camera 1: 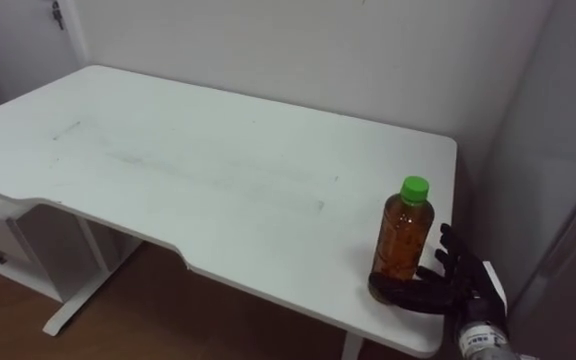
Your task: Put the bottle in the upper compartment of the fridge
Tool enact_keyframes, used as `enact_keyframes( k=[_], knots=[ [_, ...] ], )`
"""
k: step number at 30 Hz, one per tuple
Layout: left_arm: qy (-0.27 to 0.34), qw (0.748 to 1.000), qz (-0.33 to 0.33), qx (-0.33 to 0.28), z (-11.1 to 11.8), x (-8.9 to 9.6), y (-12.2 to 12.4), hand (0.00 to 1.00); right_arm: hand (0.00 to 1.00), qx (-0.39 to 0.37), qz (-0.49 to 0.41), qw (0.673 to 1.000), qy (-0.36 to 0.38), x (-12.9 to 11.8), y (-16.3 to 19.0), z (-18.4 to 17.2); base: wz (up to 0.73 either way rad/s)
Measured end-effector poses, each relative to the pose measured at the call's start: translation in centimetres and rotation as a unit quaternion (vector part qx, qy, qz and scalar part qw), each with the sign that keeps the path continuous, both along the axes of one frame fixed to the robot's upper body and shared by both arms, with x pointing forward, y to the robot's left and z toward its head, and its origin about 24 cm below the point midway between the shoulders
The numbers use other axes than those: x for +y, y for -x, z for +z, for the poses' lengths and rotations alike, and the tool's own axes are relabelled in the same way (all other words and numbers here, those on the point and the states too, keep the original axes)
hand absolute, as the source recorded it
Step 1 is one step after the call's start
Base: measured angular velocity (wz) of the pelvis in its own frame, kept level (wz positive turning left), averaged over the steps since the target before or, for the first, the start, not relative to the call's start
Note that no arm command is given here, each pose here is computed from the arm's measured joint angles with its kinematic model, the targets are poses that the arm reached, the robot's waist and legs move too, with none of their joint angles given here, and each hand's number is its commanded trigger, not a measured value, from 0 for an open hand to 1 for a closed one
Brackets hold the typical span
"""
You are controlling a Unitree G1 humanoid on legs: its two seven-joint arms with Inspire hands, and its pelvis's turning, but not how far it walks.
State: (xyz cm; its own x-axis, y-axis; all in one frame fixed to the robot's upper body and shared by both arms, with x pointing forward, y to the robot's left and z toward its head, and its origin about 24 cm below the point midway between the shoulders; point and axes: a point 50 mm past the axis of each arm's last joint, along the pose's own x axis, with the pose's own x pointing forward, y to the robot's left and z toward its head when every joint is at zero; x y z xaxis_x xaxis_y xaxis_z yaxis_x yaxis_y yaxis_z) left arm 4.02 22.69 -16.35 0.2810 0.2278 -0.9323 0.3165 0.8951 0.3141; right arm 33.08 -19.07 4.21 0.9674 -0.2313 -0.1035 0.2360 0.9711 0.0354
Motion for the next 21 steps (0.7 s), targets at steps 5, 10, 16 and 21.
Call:
enact_keyframes(
  k=[5, 10, 16, 21],
  knots=[
    [0.005, 1.000, 0.000, 0.002, -0.1, -0.3, 0.1, 0.00, 0.00, -0.009, 0.001, 1.000, 0.000, 0.3, -0.5, 0.7, 0.00],
    [0.005, 1.000, 0.001, 0.004, -0.1, -0.3, 0.2, 0.00, 0.00, -0.022, 0.010, 1.000, 0.001, 0.7, -1.0, 1.6, 0.02],
    [0.005, 1.000, 0.000, 0.001, -0.1, -0.3, 0.1, 0.00, 0.00, -0.029, 0.031, 0.999, 0.007, 1.4, -1.1, 1.8, 0.00],
    [0.005, 1.000, -0.001, 0.000, -0.1, -0.2, 0.0, 0.00, 0.00, -0.050, 0.056, 0.997, 0.023, 2.4, -1.1, 2.7, -0.02]
  ],
)
